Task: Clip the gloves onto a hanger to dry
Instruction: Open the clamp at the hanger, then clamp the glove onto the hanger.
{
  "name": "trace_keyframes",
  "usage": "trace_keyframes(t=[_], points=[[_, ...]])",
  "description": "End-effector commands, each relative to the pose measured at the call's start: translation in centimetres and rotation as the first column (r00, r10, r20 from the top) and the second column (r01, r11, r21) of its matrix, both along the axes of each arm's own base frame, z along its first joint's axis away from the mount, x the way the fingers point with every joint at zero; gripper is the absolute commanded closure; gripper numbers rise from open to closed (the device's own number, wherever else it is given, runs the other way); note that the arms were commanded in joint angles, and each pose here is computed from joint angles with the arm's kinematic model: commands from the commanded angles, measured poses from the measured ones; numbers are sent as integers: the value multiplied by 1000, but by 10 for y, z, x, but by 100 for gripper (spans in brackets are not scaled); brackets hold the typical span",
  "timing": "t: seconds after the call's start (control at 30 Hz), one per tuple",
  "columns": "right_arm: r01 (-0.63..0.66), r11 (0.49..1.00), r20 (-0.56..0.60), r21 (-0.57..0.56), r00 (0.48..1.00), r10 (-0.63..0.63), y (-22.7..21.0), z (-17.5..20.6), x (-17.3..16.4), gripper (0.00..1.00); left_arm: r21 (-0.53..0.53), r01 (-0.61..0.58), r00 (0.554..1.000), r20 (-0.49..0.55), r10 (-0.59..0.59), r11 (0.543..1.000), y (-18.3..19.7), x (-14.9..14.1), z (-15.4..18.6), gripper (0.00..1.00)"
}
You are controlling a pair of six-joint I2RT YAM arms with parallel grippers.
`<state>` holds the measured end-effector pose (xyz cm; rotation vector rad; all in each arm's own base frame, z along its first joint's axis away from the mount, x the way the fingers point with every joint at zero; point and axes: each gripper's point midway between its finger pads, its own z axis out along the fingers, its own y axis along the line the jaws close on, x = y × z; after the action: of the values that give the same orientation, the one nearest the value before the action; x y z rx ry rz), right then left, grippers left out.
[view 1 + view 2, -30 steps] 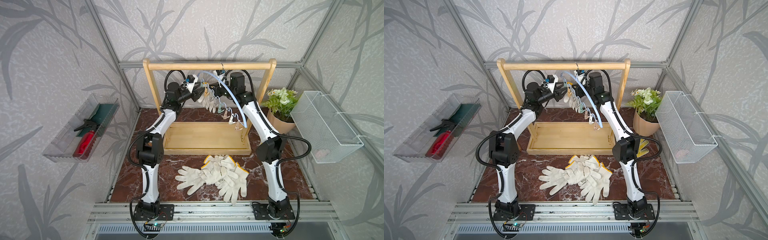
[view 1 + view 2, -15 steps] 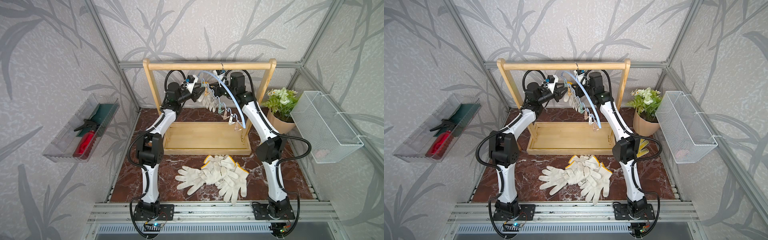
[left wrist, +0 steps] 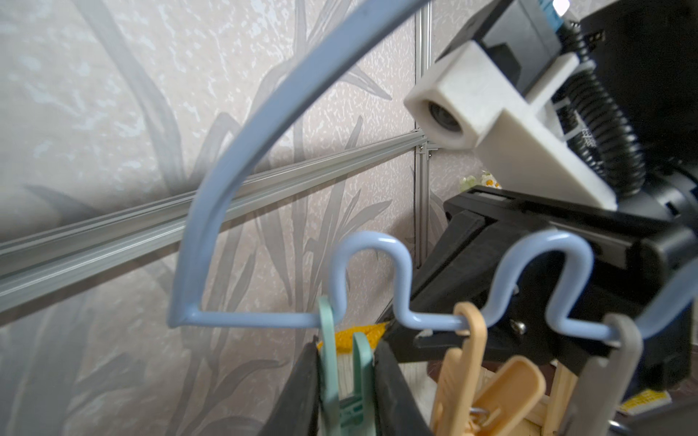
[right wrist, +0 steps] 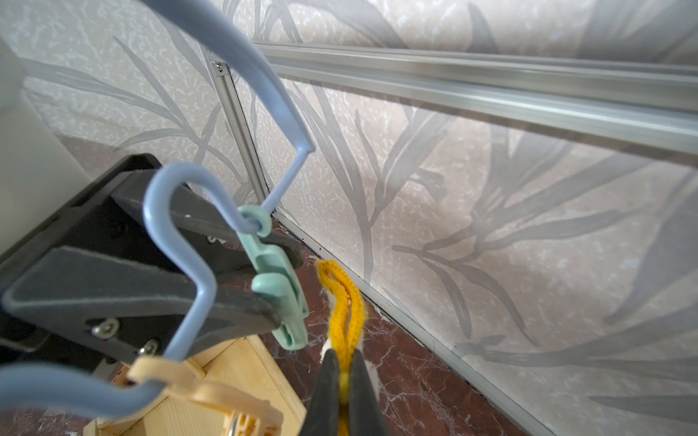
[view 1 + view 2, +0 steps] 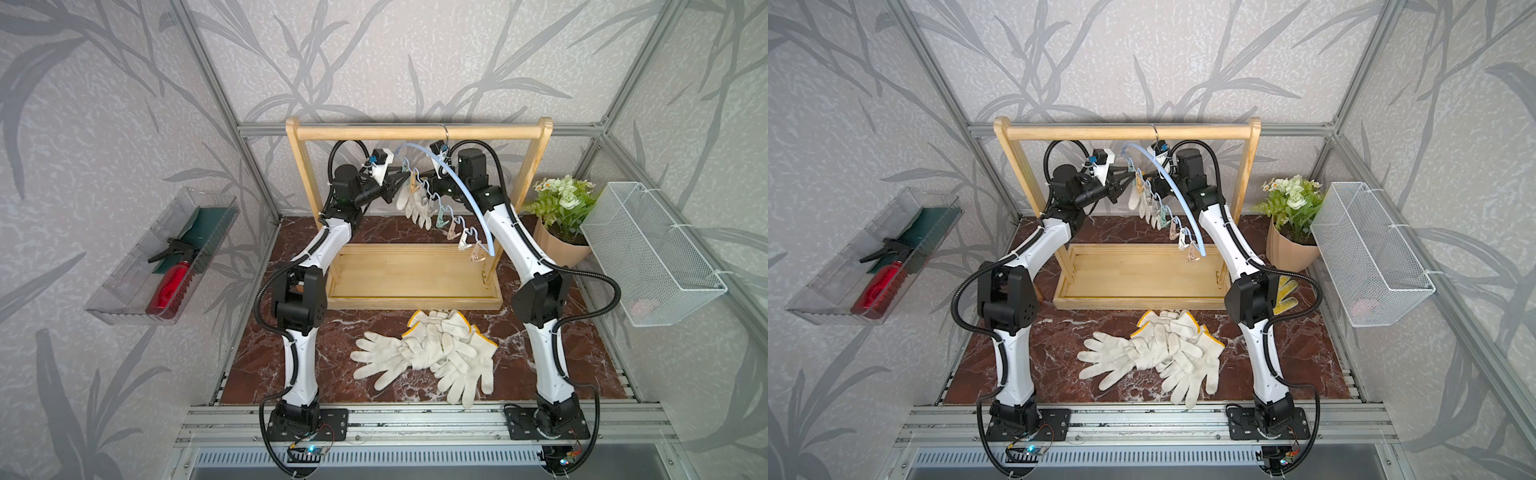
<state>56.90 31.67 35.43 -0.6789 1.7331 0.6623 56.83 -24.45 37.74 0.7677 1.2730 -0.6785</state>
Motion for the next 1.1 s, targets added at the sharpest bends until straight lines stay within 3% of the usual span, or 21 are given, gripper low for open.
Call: trace_keyframes(t=[0.0, 0.3, 0.67, 0.9, 1.07], points=[[-30, 999, 63, 26, 998, 28, 1, 28, -11, 100, -28, -2, 998, 55, 3, 1000, 5, -9, 29, 84], [-40, 999, 29, 3, 999, 40, -3, 13, -11, 100, -76, 28, 999, 27, -26, 997, 3, -11, 33, 100], [-236, 967, -52, -92, 971, 232, -6, -23, -36, 100, -81, 170, 984, -35, -173, 982, -6, -37, 29, 100], [-406, 911, -67, -67, 913, 402, 1, -26, -59, 100, -128, 305, 948, -48, -313, 944, -6, -51, 38, 100], [-441, 894, -68, -76, 897, 437, 2, -29, -64, 100, -167, 391, 913, -55, -404, 905, -2, -56, 46, 100]])
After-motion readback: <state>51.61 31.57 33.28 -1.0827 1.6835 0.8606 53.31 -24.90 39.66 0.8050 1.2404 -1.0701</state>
